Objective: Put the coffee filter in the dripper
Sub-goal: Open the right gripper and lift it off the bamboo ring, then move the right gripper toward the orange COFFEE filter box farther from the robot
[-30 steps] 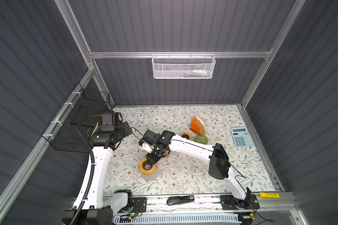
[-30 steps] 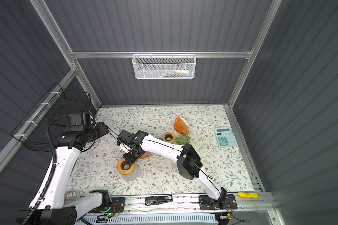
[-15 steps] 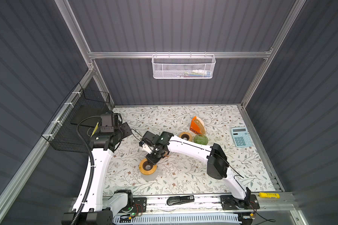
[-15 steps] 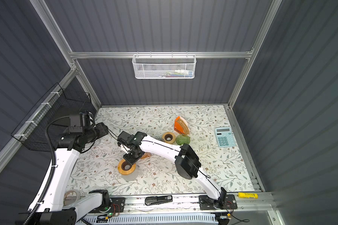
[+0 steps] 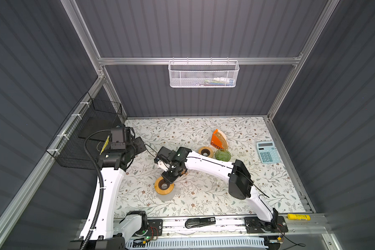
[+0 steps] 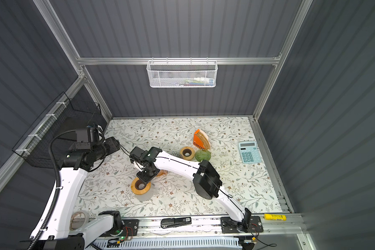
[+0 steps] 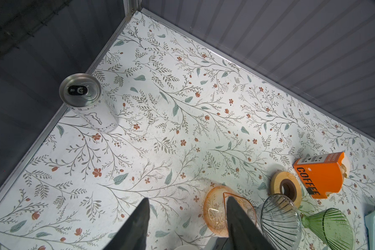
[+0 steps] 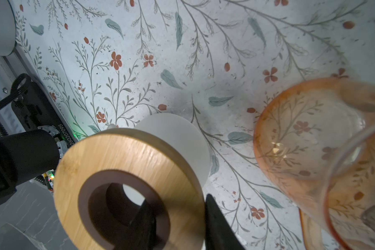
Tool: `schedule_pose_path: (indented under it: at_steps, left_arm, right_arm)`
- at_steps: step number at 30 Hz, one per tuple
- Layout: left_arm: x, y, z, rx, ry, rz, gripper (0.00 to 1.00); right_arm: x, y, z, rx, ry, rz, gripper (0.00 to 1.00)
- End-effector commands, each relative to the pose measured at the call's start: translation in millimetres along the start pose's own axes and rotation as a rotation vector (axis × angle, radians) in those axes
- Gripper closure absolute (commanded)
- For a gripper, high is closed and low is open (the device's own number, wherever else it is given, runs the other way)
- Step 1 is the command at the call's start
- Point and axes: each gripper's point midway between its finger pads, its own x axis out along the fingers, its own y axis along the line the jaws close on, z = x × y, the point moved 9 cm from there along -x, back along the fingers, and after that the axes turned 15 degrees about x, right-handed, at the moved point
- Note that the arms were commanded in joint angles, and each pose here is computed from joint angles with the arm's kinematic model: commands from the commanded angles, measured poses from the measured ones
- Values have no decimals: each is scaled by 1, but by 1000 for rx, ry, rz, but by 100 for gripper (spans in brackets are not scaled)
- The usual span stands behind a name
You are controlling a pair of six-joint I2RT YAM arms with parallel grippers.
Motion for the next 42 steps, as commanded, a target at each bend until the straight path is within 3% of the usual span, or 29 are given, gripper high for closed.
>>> schedule_pose_path:
  at_steps: [1, 16, 33, 42]
  left_arm:
    - [-4, 3, 0, 13, -13, 16, 43]
    - [-7, 3, 0, 8, -21, 20, 43]
    - [-11, -2, 9, 2, -39, -39, 42]
    - [3, -16, 25, 1, -21, -172, 42]
  right_arm:
    - [-2, 6, 2, -8, -9, 2, 65]
    - [-7, 9, 2, -13, -17, 6, 53]
    - [-67, 16, 3, -36, -171, -20, 48]
    - [-108, -1, 4, 55, -305, 51, 48]
